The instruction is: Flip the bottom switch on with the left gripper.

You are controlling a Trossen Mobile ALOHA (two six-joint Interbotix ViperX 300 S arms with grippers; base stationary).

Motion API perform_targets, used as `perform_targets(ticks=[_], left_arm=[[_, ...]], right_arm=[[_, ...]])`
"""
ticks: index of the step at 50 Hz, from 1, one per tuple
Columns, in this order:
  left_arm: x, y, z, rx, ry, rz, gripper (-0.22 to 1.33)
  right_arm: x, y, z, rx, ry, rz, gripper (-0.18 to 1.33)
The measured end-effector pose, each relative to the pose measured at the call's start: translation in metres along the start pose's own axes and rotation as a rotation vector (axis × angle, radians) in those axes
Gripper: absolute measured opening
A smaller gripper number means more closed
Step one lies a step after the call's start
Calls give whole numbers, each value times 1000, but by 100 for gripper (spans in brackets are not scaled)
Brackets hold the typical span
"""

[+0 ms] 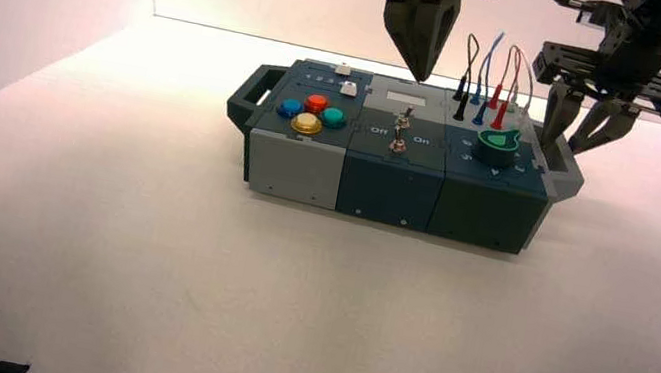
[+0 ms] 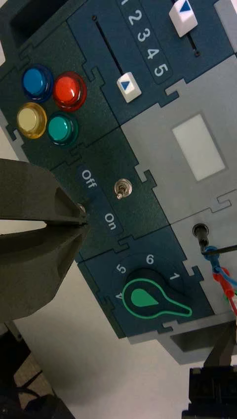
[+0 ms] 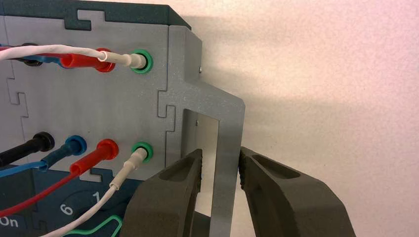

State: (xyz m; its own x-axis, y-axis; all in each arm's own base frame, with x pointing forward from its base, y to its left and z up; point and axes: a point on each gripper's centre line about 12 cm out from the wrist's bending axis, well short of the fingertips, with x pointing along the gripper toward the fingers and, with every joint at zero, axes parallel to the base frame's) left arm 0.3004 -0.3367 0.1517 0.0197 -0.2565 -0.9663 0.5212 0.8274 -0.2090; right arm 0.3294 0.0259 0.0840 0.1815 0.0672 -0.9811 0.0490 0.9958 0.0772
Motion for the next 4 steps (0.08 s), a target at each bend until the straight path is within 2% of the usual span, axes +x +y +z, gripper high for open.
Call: perform_targets(ticks=[4], left_arm=[[0,1,0,-1,-1,3,-17]], right_arm=[[0,0,0,0,-2,0,81]])
